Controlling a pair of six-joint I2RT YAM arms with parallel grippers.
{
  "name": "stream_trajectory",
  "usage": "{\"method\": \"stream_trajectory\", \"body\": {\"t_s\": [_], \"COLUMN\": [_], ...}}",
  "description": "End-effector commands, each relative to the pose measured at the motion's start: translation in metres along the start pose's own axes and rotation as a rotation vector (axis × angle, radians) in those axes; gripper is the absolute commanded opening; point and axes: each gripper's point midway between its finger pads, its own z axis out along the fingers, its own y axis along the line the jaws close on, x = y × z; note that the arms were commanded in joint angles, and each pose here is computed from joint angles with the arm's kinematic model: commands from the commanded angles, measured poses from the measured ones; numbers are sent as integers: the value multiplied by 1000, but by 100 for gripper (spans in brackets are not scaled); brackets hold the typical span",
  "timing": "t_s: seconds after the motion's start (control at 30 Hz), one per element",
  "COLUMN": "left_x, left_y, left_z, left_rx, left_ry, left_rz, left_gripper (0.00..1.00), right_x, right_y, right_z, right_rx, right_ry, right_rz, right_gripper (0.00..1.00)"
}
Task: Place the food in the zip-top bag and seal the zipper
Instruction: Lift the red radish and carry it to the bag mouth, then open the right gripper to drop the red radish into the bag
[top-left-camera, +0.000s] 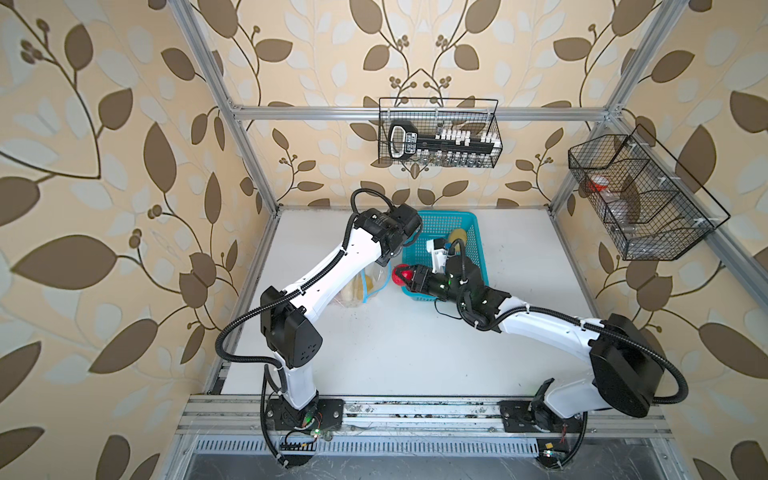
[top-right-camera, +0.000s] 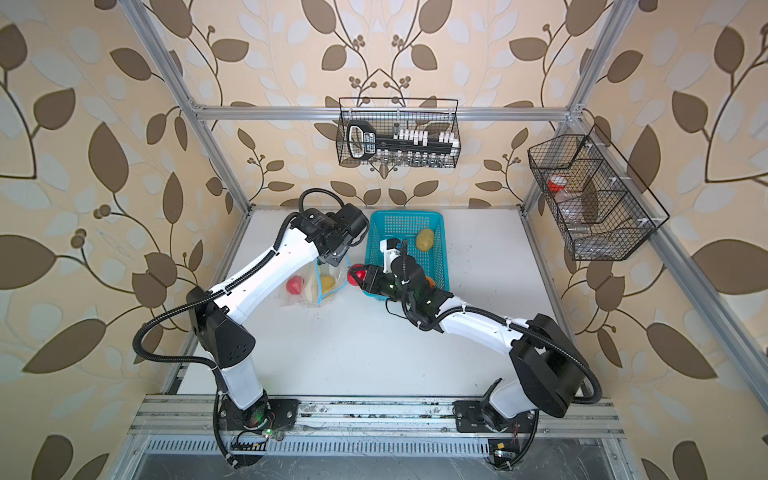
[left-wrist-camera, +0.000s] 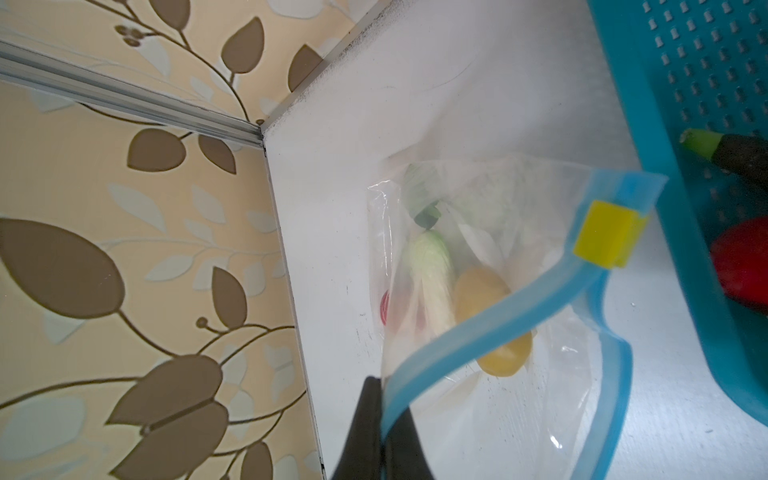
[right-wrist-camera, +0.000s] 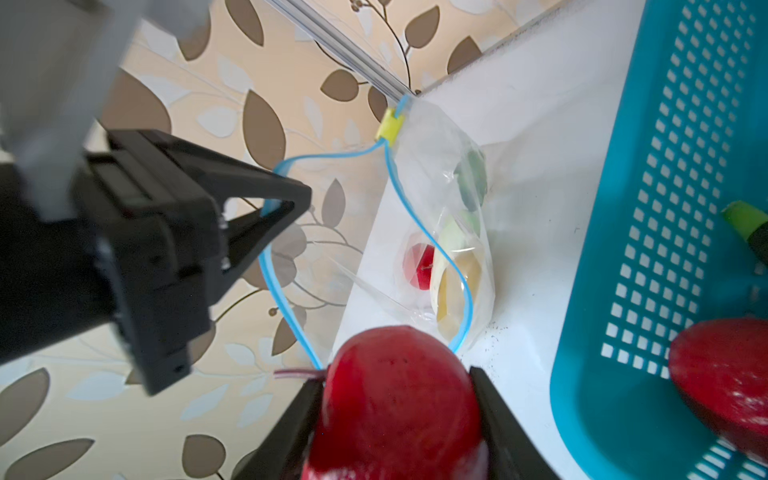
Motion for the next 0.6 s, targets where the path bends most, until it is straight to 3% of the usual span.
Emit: {"method": "stream_trajectory", "body": {"t_s": [0.0,0.47,0.57], "left_x": [0,0,0], "left_y": [6,7,6], "left_z": [-6,-8,-8], "left_rx": [-6,-4,7], "left_ry": [-9,-14,-13], "left_rz": [-26,-32,-32], "left_gripper": [0,0,0], "right_x": [-9,-1,-2], "right_y": [24,41,40], "right_z": [11,58,72], "right_rx": [-67,-120,-99], "right_ry": [-36,-56,-56], "right_rz": [-24,-45,-80], "right_gripper": [46,47,52]}}
